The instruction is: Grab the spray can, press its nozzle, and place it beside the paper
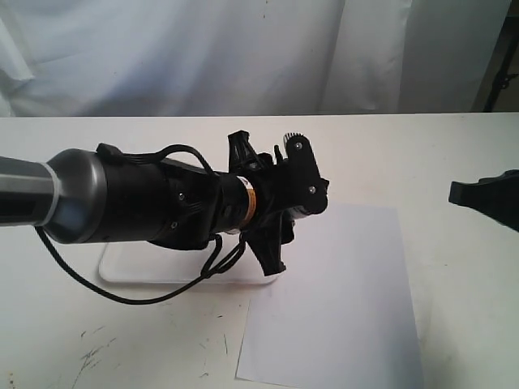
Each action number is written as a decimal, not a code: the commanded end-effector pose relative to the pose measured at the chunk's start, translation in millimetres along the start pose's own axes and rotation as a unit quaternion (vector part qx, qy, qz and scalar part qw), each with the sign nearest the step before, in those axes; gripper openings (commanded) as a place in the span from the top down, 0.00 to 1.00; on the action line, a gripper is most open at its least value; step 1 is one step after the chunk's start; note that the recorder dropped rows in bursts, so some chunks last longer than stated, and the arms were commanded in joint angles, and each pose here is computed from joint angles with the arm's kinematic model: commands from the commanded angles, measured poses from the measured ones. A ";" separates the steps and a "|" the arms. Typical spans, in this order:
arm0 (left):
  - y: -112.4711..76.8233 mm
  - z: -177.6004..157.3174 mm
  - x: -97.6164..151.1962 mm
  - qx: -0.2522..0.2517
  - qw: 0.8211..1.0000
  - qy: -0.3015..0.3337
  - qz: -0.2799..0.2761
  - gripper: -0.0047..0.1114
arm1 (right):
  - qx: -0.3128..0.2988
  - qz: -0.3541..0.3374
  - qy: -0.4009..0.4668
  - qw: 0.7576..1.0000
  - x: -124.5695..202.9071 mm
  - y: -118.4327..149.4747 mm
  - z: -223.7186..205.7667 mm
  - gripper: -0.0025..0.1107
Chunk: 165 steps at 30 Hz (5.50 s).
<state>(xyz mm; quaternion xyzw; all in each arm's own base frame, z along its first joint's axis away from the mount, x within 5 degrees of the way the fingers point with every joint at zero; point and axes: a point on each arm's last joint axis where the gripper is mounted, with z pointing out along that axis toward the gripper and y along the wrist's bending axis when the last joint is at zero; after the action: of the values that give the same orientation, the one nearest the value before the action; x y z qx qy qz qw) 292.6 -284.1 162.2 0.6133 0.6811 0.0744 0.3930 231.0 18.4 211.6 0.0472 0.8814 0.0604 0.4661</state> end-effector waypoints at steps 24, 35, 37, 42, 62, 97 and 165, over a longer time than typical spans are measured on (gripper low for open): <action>12.9 -10.1 -29.3 0.099 0.992 0.045 0.057 0.96 | -0.003 0.001 -0.008 1.000 -2.2 1.6 0.2 0.98; -15.0 -3.0 -33.2 0.194 0.978 0.038 0.061 0.96 | -0.003 0.003 -0.008 1.000 -2.2 1.6 0.2 0.98; -18.9 -4.2 -36.3 0.196 0.978 0.036 0.069 0.96 | -0.003 0.003 -0.008 1.000 -2.2 1.6 0.2 0.98; -26.0 -6.5 -41.8 0.203 0.976 0.032 0.069 0.96 | -0.004 0.003 -0.016 1.000 -3.6 1.8 0.1 0.98; -33.6 7.6 -44.7 0.218 0.972 0.044 0.074 0.96 | -0.014 0.057 -0.015 0.998 -21.3 9.7 -1.1 0.98; 13.1 10.8 -51.8 0.230 0.964 0.124 0.045 0.96 | -0.264 0.224 0.291 0.892 -52.4 -22.7 46.6 0.98; 16.2 26.2 -54.0 0.223 0.965 0.134 0.041 0.96 | -0.368 0.277 0.348 0.817 5.6 34.0 95.7 0.98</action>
<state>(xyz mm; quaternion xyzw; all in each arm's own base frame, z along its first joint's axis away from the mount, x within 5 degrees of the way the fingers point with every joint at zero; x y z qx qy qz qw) 317.3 -333.6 167.7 0.7054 0.6981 0.0276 0.1192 310.0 55.1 159.5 0.1002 0.8466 0.5171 0.0768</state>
